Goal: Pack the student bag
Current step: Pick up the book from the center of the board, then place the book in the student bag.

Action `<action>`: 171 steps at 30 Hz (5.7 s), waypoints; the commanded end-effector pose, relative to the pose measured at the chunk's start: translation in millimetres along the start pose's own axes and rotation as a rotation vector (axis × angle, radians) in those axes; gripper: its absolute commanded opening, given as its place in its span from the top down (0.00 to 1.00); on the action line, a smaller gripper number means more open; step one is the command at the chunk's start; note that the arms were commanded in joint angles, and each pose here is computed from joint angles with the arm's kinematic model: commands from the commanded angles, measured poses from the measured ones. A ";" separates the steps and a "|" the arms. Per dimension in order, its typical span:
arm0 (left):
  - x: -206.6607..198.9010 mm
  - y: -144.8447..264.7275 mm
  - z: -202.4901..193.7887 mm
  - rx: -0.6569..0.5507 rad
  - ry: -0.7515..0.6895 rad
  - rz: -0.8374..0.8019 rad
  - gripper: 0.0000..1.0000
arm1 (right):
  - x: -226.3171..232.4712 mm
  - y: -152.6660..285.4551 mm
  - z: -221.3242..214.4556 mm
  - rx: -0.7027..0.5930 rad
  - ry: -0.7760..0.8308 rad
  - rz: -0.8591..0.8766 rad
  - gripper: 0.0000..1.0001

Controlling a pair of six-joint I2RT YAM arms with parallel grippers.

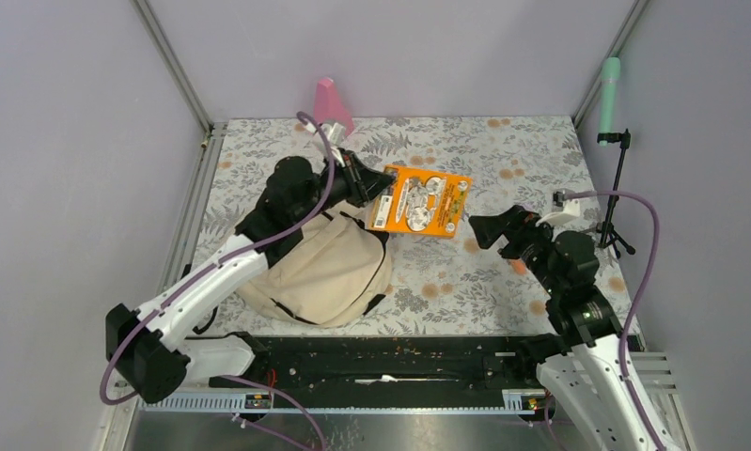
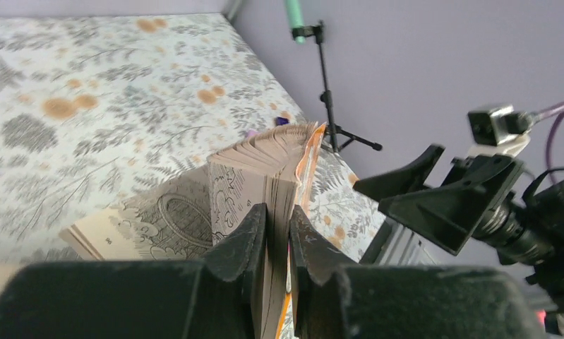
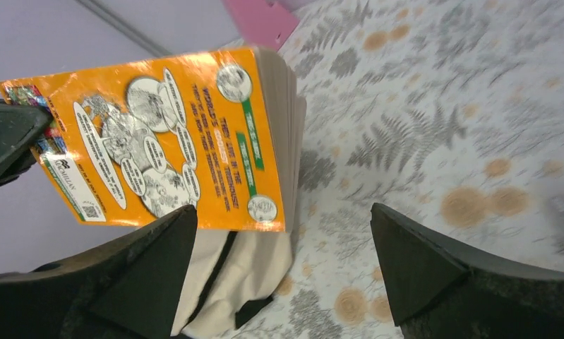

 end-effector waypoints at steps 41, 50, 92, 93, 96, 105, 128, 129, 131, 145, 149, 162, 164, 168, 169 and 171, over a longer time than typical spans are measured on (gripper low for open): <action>-9.3 62.8 33.5 -0.546 0.603 -0.170 1.00 | 92.0 -71.4 -40.2 -0.020 -0.714 0.357 0.01; -24.5 57.4 28.8 -0.517 0.650 -0.232 1.00 | 99.4 -84.9 -37.7 -0.019 -0.741 0.370 0.01; 58.5 82.5 -104.8 -0.011 0.054 0.367 0.09 | 31.2 -38.8 37.9 -0.319 -0.168 -0.068 1.00; 63.1 84.8 -112.7 0.025 0.032 0.377 0.08 | 26.0 -36.5 36.8 -0.316 -0.138 -0.093 1.00; 71.3 87.2 -136.7 0.144 -0.025 0.397 0.01 | 15.7 -27.4 35.5 -0.317 -0.080 -0.132 1.00; 83.9 89.4 -179.3 0.316 -0.215 0.573 0.01 | -11.0 -8.0 14.3 -0.244 0.014 -0.221 1.00; 100.4 109.7 -166.8 0.343 -0.405 0.780 0.49 | -16.5 5.1 6.5 -0.230 -0.014 -0.213 1.00; 100.7 111.3 -166.2 0.340 -0.407 0.780 0.50 | -16.6 5.3 6.4 -0.229 -0.014 -0.214 1.00; 102.6 114.0 -166.3 0.345 -0.420 0.784 0.55 | -16.4 5.6 6.2 -0.230 -0.017 -0.211 1.00; 60.0 103.1 -66.1 0.200 -0.411 0.561 1.00 | 26.0 1.2 -10.2 -0.053 0.000 0.005 1.00; 56.4 102.1 -25.6 0.132 -0.439 0.542 1.00 | 60.7 -4.8 -31.7 0.085 -0.046 0.192 1.00; 50.9 99.9 13.8 -0.032 -0.436 0.414 1.00 | 137.2 -1.7 -11.6 0.061 -0.191 0.489 1.00; 52.3 101.5 14.1 -0.036 -0.431 0.413 1.00 | 145.1 -6.2 -6.2 0.030 -0.221 0.511 1.00; 50.8 102.2 14.2 -0.046 -0.419 0.386 1.00 | 167.6 -16.8 2.8 -0.034 -0.258 0.576 1.00; 49.8 102.3 13.9 -0.045 -0.419 0.378 1.00 | 172.9 -20.0 0.8 -0.037 -0.251 0.588 1.00; 48.5 103.1 13.5 -0.046 -0.418 0.363 1.00 | 179.8 -29.2 -0.9 -0.062 -0.240 0.582 1.00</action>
Point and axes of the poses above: each gripper's point midway between its finger pads, its own y axis back along the fingers, its own x axis along the line the jaws close on, z = x × y, the point moved 2 cm from there along y, back along the fingers, and after that the axes turned 6 degrees about y, right-handed, at the moved point
